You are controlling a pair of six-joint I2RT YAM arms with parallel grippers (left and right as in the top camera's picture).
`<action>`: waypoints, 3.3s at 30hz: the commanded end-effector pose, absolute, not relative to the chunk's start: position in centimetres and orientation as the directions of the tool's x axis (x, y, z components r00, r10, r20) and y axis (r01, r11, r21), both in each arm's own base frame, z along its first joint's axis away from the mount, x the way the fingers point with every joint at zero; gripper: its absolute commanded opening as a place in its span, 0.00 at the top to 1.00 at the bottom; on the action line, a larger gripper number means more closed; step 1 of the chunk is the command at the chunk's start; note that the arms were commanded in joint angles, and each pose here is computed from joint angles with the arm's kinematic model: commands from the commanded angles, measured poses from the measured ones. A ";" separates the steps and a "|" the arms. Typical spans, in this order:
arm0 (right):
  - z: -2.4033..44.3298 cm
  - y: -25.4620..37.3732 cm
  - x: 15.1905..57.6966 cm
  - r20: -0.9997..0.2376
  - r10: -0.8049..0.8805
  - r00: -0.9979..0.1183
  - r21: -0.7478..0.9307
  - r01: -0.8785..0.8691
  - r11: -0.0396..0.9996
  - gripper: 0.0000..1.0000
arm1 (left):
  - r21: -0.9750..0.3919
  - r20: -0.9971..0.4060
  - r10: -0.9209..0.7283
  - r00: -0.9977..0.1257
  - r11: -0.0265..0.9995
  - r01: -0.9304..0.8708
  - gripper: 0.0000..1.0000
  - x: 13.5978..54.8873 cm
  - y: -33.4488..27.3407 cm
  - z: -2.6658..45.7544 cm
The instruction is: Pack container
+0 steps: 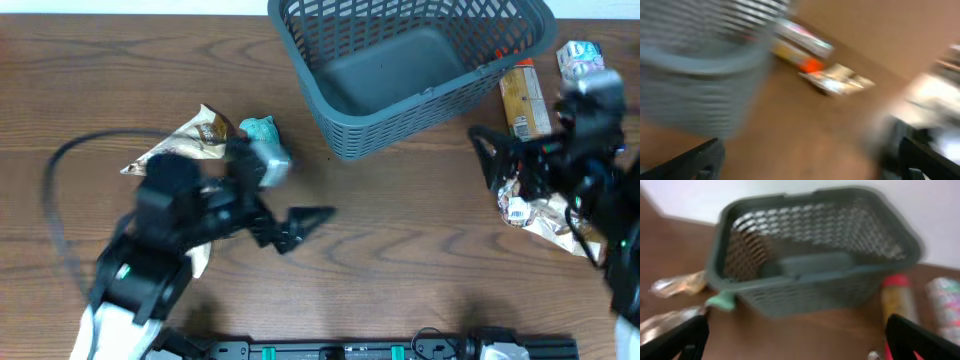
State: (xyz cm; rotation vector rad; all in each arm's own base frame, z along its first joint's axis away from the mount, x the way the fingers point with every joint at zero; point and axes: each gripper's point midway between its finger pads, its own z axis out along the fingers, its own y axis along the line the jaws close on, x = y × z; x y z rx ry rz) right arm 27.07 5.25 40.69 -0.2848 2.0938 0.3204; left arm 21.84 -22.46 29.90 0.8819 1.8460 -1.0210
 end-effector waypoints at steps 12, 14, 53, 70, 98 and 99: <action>41.4 4.2 30.8 -0.849 -0.039 -0.527 0.125 -0.272 0.954 0.01 | -0.794 -0.540 0.249 -0.804 0.169 0.585 0.01 19.0 -27.2 26.4; 42.0 4.1 31.1 -0.863 -0.040 -0.504 0.115 -0.273 0.955 0.01 | -0.847 -0.448 0.233 -0.863 0.197 0.493 0.01 19.0 -27.2 26.2; 37.1 4.1 48.3 -0.790 0.015 -0.613 0.277 -0.335 0.901 0.98 | -0.472 -0.413 0.156 -0.897 0.806 0.357 0.94 24.2 -32.6 20.5; 32.0 -1.8 49.3 -0.714 -0.155 -0.682 -0.005 -0.216 0.976 0.99 | -0.457 -0.545 0.216 -0.810 0.733 0.504 0.94 24.6 -35.5 24.3; 24.5 -1.7 49.0 -0.541 -0.247 -0.804 0.014 -0.303 0.953 0.99 | -0.093 -0.703 0.227 -0.674 0.910 0.404 0.95 30.9 -31.8 23.4; 24.5 -1.7 49.0 -0.541 -0.247 -0.804 0.015 -0.303 0.953 0.99 | -0.096 -0.709 0.225 -0.668 0.909 0.407 0.94 31.0 -32.0 23.4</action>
